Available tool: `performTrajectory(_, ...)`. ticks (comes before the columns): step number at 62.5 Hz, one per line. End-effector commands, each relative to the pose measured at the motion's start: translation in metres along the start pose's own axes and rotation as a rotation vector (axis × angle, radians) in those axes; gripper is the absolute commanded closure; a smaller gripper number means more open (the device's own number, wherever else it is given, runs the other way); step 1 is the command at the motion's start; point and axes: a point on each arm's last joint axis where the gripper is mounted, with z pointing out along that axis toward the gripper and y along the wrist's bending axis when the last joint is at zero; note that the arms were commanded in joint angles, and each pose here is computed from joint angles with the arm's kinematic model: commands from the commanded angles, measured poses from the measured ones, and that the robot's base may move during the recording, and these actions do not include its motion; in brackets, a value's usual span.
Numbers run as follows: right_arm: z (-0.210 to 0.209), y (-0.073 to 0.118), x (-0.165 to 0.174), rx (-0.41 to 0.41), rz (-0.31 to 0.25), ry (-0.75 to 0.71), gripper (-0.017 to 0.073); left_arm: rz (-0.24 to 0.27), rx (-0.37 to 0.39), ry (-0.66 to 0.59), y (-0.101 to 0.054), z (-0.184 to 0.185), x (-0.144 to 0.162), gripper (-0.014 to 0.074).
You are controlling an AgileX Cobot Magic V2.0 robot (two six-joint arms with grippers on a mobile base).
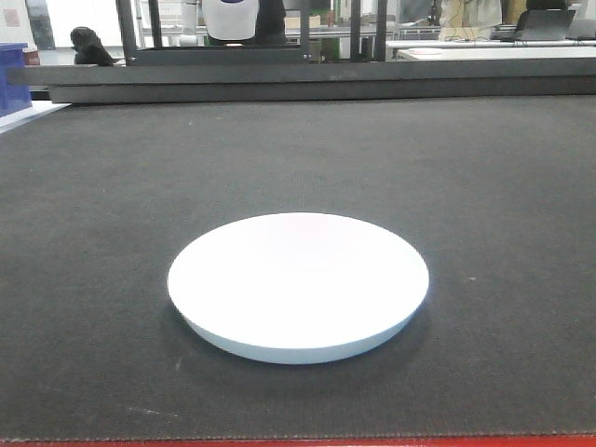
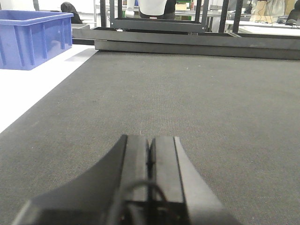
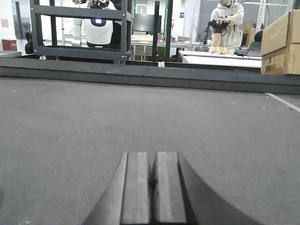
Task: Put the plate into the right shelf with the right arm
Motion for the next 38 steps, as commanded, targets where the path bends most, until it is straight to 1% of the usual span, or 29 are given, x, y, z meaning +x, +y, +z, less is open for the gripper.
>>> performTrajectory(1, -0.002, 0.0, -0.014, 0.001, -0.006, -0.118, 0.0505, -0.015, -0.012, -0.089, 0.001, -0.001, -0.005, 0.0722)
performTrajectory(21, -0.002, 0.0, -0.014, 0.001, -0.006, -0.118, 0.0505, -0.015, -0.012, -0.089, 0.001, -0.001, -0.005, 0.0722)
performTrajectory(25, -0.002, 0.0, -0.015, 0.003, -0.02, -0.134, 0.0505, -0.015, -0.012, -0.089, 0.001, -0.001, -0.005, 0.0722)
performTrajectory(28, -0.003, 0.0, -0.018, 0.005, -0.02, -0.165, 0.0505, -0.015, -0.012, -0.089, 0.001, -0.001, -0.005, 0.0722)
performTrajectory(32, -0.004, -0.001, -0.025, 0.01, -0.018, -0.246, 0.0505, -0.015, -0.012, -0.089, 0.001, -0.001, -0.005, 0.0722)
performTrajectory(38, -0.011, -0.002, -0.044, 0.023, -0.019, -0.443, 0.0505, -0.015, -0.012, -0.089, 0.001, -0.001, -0.005, 0.0722)
